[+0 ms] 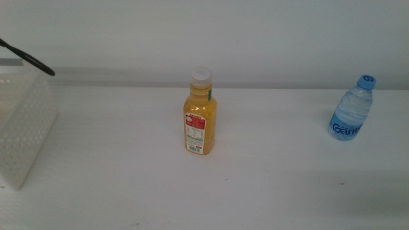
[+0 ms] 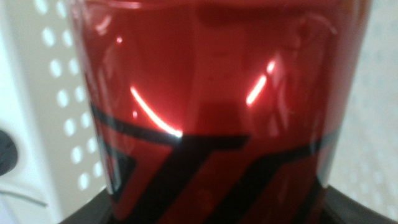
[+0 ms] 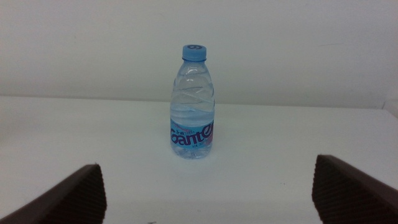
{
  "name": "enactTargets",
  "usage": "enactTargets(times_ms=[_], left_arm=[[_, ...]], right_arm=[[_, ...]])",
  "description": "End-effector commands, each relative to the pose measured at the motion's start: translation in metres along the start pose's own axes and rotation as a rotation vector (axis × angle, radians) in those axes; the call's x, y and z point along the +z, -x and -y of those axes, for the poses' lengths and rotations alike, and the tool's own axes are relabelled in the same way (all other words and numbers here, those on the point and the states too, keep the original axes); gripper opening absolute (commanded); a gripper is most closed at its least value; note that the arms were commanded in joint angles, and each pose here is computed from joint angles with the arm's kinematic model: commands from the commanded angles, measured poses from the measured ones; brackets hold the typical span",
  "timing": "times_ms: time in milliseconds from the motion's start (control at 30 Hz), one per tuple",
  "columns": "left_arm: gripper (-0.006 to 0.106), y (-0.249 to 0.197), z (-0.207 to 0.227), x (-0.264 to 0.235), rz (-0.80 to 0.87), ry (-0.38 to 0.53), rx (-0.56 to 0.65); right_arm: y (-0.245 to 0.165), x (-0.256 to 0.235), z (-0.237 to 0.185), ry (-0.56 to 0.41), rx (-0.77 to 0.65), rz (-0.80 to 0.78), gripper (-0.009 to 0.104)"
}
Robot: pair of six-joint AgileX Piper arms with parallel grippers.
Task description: Use arms to grab the bottles and put them into the dustbin to the left of the table.
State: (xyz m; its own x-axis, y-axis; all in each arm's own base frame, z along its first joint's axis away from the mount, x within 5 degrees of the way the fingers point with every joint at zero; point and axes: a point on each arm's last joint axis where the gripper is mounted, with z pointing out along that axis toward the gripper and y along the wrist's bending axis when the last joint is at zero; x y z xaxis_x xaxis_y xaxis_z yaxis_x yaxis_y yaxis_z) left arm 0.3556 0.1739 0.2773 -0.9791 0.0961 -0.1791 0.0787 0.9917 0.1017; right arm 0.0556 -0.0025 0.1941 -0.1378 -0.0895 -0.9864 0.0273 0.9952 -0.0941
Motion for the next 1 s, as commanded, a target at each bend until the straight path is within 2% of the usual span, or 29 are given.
enactTargets(times_ms=[0,367,700,967], left_arm=[[-0.002,-0.001,-0.004,-0.006,-0.005,0.028,-0.016],[-0.002,0.004,-0.008,0.001,0.031,0.056,-0.006],[-0.002,0.011,-0.007,0.020,0.043,0.016,-0.021],[-0.002,0.011,-0.009,0.026,0.024,0.032,-0.010]], right_arm=[[-0.012,0.000,-0.001,-0.007,-0.005,0.000,0.088],[-0.012,0.000,-0.001,-0.007,-0.005,0.000,0.088],[-0.012,0.000,-0.001,-0.007,-0.005,0.000,0.088],[-0.012,0.000,-0.001,-0.007,-0.005,0.000,0.088]])
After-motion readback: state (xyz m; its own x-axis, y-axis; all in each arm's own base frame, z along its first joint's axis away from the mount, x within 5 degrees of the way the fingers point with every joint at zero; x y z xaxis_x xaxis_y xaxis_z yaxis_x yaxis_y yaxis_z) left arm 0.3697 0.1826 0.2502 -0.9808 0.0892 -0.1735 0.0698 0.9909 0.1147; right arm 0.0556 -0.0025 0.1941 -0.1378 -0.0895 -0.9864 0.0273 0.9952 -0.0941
